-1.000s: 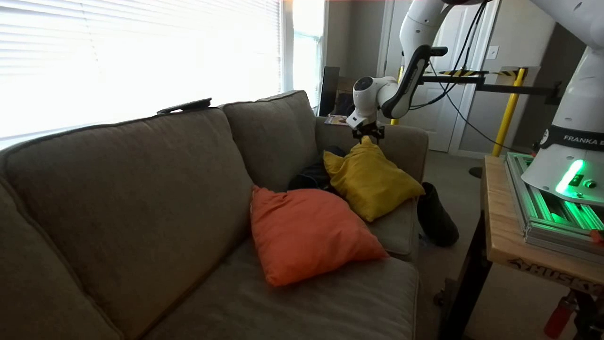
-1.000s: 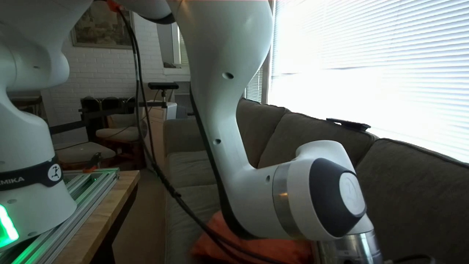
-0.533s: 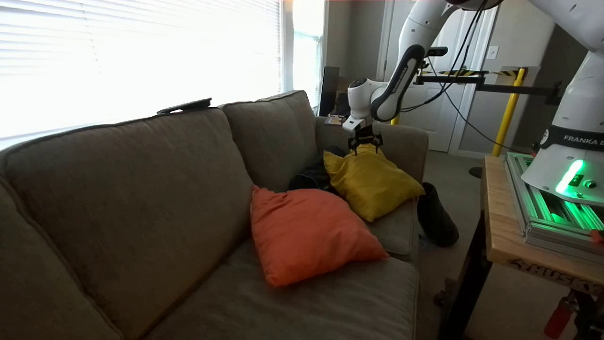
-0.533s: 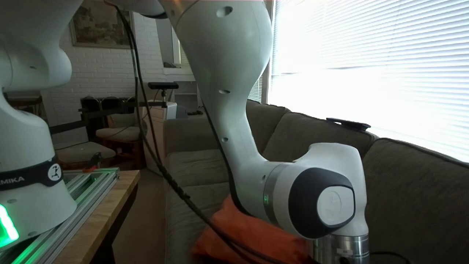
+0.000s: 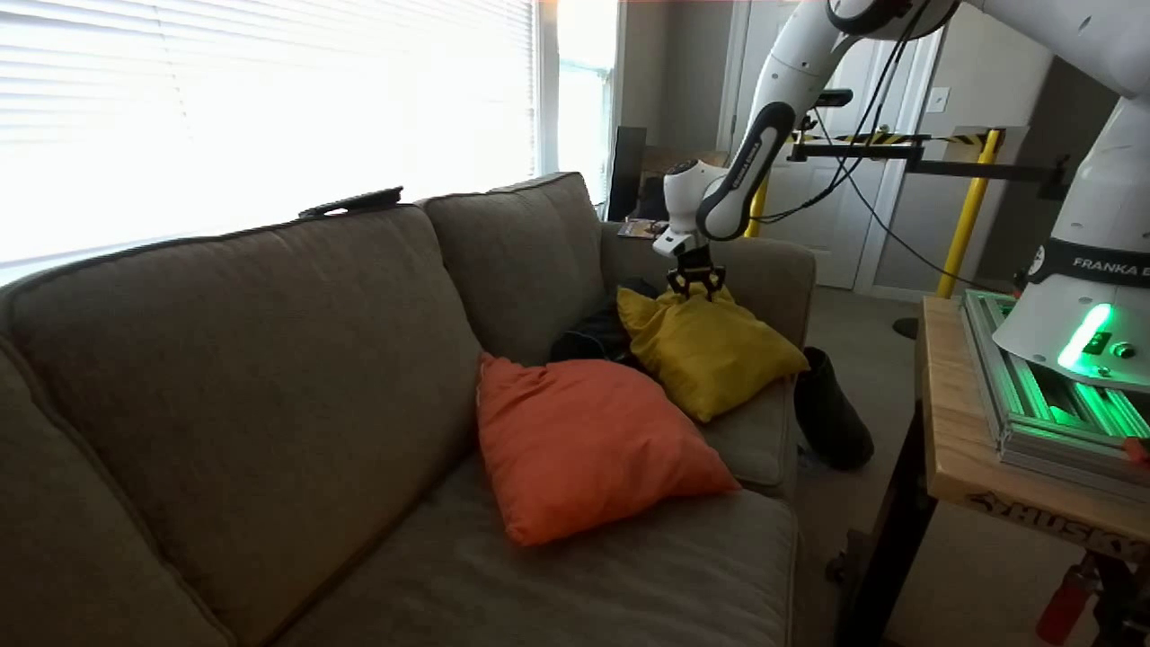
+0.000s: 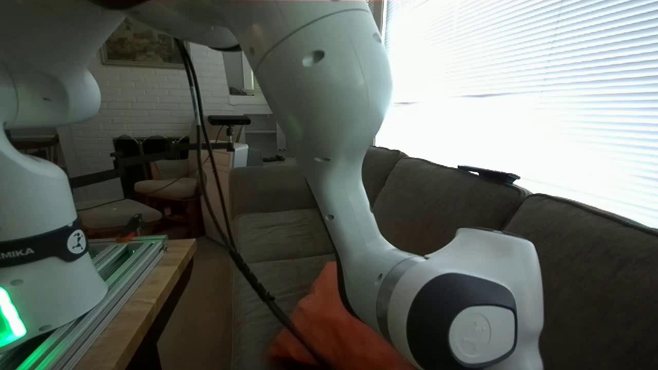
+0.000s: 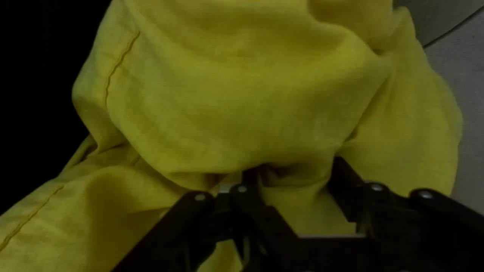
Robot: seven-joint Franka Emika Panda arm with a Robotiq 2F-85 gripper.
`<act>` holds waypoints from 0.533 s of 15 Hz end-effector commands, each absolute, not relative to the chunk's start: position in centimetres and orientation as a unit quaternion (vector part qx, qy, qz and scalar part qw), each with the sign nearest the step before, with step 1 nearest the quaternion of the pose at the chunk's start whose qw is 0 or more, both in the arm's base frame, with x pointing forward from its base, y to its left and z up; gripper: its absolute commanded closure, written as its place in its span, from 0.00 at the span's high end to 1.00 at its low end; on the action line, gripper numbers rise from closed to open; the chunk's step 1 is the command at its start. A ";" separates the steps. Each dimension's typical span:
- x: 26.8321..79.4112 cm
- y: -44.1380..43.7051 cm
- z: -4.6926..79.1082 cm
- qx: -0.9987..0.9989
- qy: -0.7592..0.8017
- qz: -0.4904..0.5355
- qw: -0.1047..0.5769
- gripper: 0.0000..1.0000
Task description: Move the pillows on the sofa
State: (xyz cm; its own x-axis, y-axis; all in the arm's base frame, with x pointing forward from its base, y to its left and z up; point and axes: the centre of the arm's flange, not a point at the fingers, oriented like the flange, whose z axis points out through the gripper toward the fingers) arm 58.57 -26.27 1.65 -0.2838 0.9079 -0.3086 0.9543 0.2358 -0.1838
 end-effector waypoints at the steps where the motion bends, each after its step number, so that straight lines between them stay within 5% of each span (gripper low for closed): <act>1: 60.4 -27.3 -0.4 0.603 0.777 -0.170 0.054 0.23; 4: 59.5 -27.1 0.8 0.578 0.789 -0.198 0.065 0.04; 8: 57.2 -27.6 4.0 0.502 0.827 -0.241 0.080 0.00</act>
State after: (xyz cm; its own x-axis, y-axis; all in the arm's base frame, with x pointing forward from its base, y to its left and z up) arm 58.99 -27.07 1.33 -0.3619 0.8660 -0.3451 0.9252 0.2883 -0.2468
